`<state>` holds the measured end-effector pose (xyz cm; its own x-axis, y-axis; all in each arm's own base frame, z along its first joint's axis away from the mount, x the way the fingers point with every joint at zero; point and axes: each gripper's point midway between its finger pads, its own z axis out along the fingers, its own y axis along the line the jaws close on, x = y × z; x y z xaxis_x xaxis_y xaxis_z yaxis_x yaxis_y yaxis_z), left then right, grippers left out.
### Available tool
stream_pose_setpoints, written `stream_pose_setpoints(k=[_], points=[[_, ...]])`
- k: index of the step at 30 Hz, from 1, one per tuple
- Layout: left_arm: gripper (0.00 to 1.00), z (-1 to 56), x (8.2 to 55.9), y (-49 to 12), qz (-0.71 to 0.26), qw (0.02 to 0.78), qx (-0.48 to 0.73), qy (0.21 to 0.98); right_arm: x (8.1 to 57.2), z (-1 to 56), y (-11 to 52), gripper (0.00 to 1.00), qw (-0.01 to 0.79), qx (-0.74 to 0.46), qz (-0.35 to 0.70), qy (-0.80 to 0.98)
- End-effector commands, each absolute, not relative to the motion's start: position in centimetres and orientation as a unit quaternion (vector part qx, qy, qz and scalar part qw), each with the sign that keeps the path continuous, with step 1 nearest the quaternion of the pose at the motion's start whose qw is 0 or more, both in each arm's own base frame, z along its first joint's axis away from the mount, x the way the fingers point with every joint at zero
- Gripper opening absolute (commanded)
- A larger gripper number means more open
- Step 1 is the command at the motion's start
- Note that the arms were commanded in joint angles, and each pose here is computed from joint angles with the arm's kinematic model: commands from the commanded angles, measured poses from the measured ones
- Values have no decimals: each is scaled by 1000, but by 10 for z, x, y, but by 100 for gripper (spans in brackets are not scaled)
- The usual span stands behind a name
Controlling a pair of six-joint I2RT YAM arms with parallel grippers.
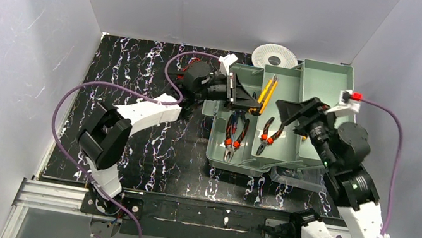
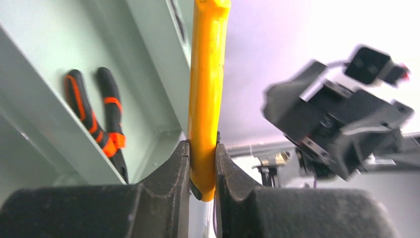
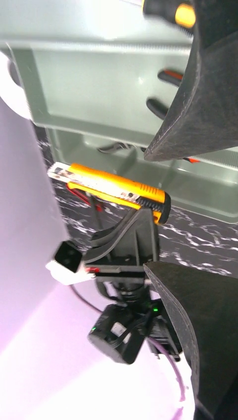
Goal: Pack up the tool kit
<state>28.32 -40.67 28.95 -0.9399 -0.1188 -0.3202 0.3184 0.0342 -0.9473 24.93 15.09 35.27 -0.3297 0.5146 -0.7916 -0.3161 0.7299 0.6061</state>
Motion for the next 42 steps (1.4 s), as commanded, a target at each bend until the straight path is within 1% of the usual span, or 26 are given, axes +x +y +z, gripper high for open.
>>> stream_pose_setpoints(k=[1, 5, 7, 11, 12, 14, 15, 17, 20, 21, 25, 27, 29, 33, 37, 42], points=[[0, 249, 312, -420, -605, 197, 27, 771, 253, 358, 103, 81, 631, 153, 288, 704], [0, 209, 336, -432, -559, 203, -5, 804, 248, 358, 95, 81, 641, 164, 282, 695], [0, 197, 343, -444, -553, 199, -5, 809, 248, 357, 94, 81, 642, 163, 282, 694], [0, 181, 347, -474, -549, 168, 12, 819, 249, 353, 96, 80, 638, 158, 278, 701], [2, 177, 348, -479, -543, 159, 17, 824, 250, 353, 96, 80, 638, 156, 276, 702], [32, 172, 350, -482, -520, 152, 23, 840, 250, 354, 96, 80, 639, 153, 273, 703], [43, 171, 351, -479, -503, 156, 27, 850, 250, 355, 96, 80, 640, 150, 271, 703], [56, 173, 355, -465, -465, 187, 43, 864, 250, 355, 95, 80, 643, 147, 267, 703], [92, 179, 360, -433, -400, 240, 45, 883, 250, 353, 94, 80, 644, 143, 259, 705], [98, 184, 361, -422, -380, 256, 49, 887, 251, 352, 93, 80, 645, 142, 257, 706], [98, 198, 364, -367, -295, 299, 77, 904, 252, 351, 96, 80, 644, 133, 257, 708], [98, 198, 373, -321, -219, 330, 59, 916, 253, 351, 97, 80, 644, 129, 256, 710], [98, 185, 378, -270, -141, 339, 25, 930, 253, 350, 98, 79, 643, 127, 256, 711], [98, 153, 378, -172, -15, 307, -64, 949, 254, 347, 101, 79, 640, 123, 260, 713], [98, 119, 375, -106, 72, 280, -127, 949, 254, 345, 106, 79, 635, 117, 269, 715], [98, 89, 386, -81, 128, 254, -129, 950, 254, 347, 107, 79, 633, 111, 268, 717]])
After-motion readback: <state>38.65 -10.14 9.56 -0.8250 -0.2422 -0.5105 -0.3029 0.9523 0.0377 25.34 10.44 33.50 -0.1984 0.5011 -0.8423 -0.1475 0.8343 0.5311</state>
